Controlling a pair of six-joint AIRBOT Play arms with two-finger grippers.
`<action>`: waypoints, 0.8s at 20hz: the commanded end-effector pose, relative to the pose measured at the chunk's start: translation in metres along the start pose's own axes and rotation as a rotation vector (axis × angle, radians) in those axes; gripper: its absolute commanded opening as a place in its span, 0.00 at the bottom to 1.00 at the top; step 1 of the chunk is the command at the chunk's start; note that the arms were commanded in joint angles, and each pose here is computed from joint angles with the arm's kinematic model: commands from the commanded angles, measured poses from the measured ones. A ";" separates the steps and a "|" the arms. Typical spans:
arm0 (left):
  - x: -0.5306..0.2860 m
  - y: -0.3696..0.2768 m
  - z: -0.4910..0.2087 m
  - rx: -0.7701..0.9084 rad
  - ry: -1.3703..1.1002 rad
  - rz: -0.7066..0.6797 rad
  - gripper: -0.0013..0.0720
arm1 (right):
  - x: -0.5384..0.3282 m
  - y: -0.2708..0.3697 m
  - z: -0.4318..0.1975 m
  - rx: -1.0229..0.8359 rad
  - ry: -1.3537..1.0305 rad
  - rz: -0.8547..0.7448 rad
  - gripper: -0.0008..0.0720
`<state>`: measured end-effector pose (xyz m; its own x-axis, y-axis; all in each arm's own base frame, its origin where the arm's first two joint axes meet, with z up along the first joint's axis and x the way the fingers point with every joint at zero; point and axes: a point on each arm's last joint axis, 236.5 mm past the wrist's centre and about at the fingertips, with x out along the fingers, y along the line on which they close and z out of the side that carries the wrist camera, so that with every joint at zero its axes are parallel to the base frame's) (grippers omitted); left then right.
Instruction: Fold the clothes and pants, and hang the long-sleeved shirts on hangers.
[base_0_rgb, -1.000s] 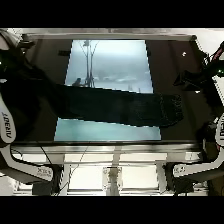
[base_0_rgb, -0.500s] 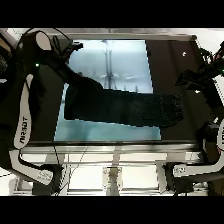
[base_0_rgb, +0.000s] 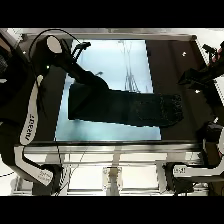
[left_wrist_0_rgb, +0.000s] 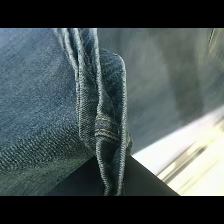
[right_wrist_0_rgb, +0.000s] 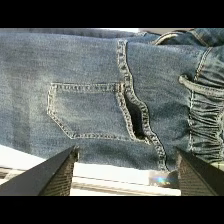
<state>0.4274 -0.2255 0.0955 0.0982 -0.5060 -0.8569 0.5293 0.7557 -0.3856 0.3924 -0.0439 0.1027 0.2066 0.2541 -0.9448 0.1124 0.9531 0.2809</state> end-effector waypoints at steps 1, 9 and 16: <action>0.002 -0.023 0.017 -0.046 -0.067 -0.089 0.07 | -0.001 0.001 -0.004 -0.001 0.012 0.001 0.94; 0.064 -0.048 -0.030 -0.029 0.210 -0.125 0.22 | -0.001 0.001 -0.005 -0.001 0.017 0.002 0.94; 0.082 -0.075 -0.057 0.028 0.343 -0.165 0.58 | -0.001 0.002 -0.011 -0.001 0.043 0.004 0.94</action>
<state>0.3554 -0.2994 0.0352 -0.2480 -0.4639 -0.8505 0.5257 0.6730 -0.5203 0.3835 -0.0416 0.1025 0.1716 0.2629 -0.9494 0.1112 0.9524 0.2838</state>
